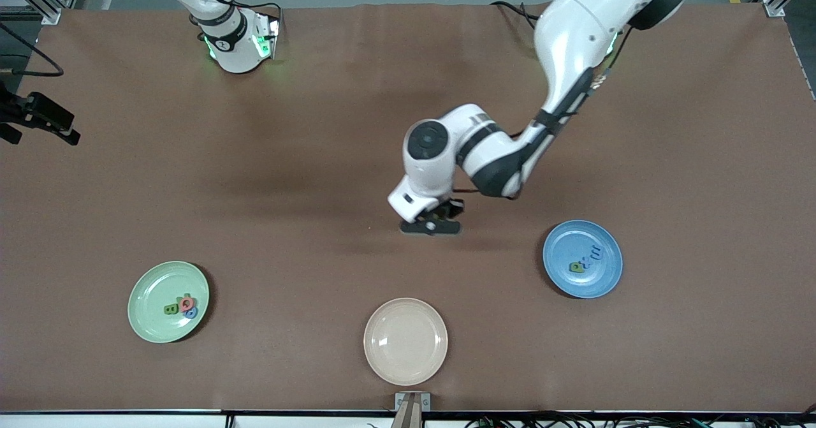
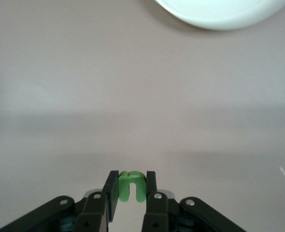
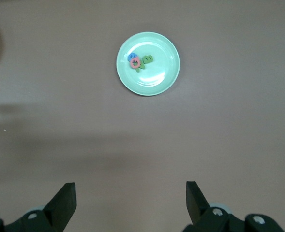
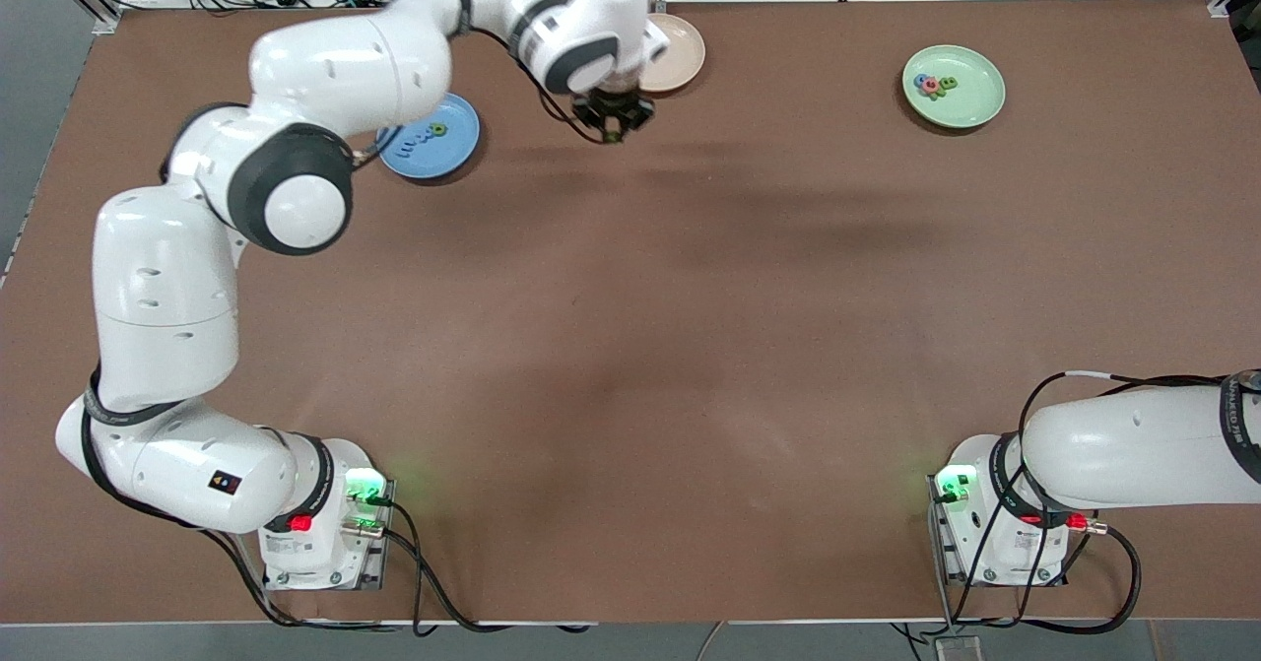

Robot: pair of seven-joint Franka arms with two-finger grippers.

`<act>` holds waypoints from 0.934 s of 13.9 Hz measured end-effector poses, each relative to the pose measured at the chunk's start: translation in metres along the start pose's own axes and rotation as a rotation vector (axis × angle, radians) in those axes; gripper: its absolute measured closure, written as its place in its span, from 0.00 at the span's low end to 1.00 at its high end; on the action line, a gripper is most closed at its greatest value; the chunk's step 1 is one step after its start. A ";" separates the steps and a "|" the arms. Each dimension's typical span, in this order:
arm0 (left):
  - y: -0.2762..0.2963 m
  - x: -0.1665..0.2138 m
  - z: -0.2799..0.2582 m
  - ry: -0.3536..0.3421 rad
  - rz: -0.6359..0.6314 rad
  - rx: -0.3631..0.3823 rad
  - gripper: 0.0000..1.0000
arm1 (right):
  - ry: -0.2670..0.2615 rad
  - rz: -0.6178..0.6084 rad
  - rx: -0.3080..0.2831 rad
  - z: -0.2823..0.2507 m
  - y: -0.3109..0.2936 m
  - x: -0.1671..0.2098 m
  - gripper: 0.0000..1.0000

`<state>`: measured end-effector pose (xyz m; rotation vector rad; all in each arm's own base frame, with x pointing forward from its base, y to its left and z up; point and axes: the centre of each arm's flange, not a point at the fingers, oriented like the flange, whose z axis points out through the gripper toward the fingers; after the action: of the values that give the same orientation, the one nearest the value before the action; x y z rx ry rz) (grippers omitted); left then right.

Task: Sort upper and lower case letters into plates
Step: 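Carry the green u to the blue plate and open the left gripper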

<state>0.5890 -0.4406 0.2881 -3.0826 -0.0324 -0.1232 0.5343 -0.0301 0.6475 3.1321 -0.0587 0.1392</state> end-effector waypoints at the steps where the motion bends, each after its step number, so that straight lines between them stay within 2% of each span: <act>1: -0.028 0.020 0.002 -0.002 -0.052 0.006 0.74 | 0.006 0.004 0.001 -0.002 -0.002 -0.001 0.00; 5: -0.126 0.069 0.030 -0.043 -0.223 0.039 0.74 | 0.001 0.010 0.001 0.007 0.002 -0.003 0.00; 10: -0.203 0.082 0.065 -0.108 -0.317 0.080 0.74 | 0.055 -0.011 0.000 -0.014 0.002 0.001 0.00; 13: -0.239 0.085 0.073 -0.164 -0.355 0.128 0.74 | 0.024 -0.015 0.000 -0.013 0.002 -0.002 0.00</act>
<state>0.6740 -0.1960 0.2355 -2.9175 -0.5711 0.1132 0.5308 -0.0315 0.6601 3.1296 -0.0354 0.1767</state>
